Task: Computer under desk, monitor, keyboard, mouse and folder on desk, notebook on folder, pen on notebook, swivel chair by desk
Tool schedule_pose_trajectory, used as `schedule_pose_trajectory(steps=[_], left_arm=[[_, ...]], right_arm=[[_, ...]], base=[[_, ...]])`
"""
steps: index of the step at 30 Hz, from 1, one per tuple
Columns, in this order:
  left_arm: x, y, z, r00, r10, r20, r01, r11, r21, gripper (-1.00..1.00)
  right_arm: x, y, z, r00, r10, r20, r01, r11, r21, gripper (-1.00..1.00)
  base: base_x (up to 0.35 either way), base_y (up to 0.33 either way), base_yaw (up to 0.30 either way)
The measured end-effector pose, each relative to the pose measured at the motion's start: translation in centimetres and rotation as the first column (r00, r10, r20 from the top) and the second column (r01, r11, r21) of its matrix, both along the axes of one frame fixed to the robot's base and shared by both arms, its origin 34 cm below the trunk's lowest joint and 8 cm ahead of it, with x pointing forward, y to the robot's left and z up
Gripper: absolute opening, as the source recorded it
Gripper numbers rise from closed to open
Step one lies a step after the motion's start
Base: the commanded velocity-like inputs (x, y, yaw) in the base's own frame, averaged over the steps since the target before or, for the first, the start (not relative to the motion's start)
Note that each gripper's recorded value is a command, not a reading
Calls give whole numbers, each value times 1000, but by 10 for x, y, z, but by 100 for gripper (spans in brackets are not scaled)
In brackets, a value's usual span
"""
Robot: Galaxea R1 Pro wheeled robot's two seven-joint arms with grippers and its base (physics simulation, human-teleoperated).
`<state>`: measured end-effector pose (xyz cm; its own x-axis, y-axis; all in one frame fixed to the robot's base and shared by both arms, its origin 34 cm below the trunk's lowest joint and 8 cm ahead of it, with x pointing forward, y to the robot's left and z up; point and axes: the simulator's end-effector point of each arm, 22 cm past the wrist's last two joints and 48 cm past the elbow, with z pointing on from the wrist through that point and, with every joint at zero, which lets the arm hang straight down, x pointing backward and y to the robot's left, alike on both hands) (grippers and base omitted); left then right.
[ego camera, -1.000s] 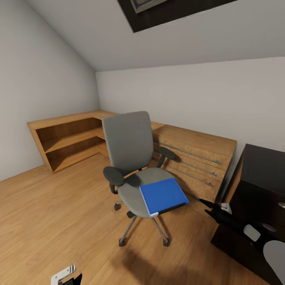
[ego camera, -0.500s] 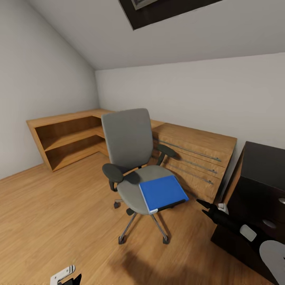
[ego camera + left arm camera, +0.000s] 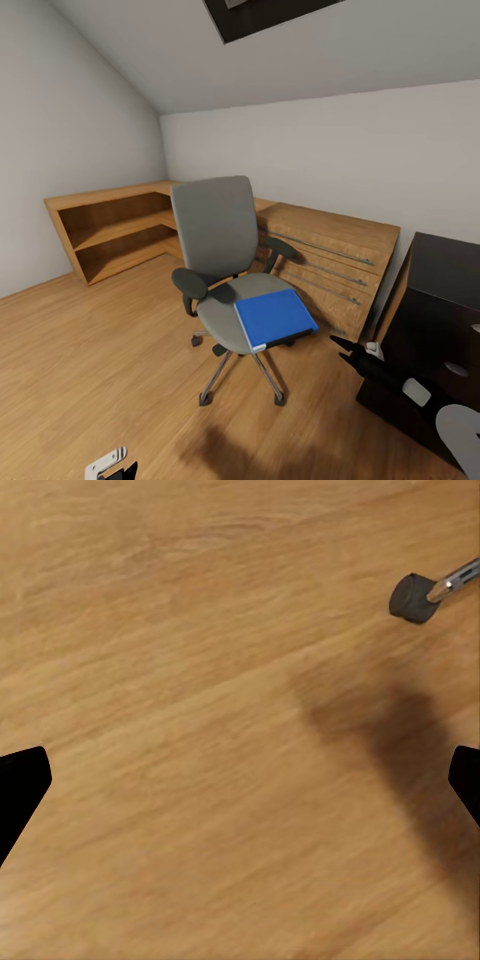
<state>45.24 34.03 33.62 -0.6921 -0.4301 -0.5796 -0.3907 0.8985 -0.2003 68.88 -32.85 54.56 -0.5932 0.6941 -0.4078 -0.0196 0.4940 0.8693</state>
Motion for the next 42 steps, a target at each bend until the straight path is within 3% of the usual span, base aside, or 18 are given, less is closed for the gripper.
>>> schedule_pose_trajectory(steps=[12,19,36,42], left_arm=[[-6,0,-26,1000,-1,1,1,1000,-1,100],[-8,0,-40,1000,1,11,-1,1000,2,100],[-9,5,-52,999,8,43,-9,1000,20,100],[-12,4,-54,999,9,35,-9,1000,20,100]], right_arm=[[-17,17,-16,991,102,82,-101,995,-18,100],[-31,23,-24,981,137,135,-140,990,13,100],[-42,10,-16,966,157,205,-168,985,39,100],[-44,2,-9,956,161,244,-171,985,21,100]], base=[[0,0,0],[0,0,0],[0,0,0],[0,0,0]])
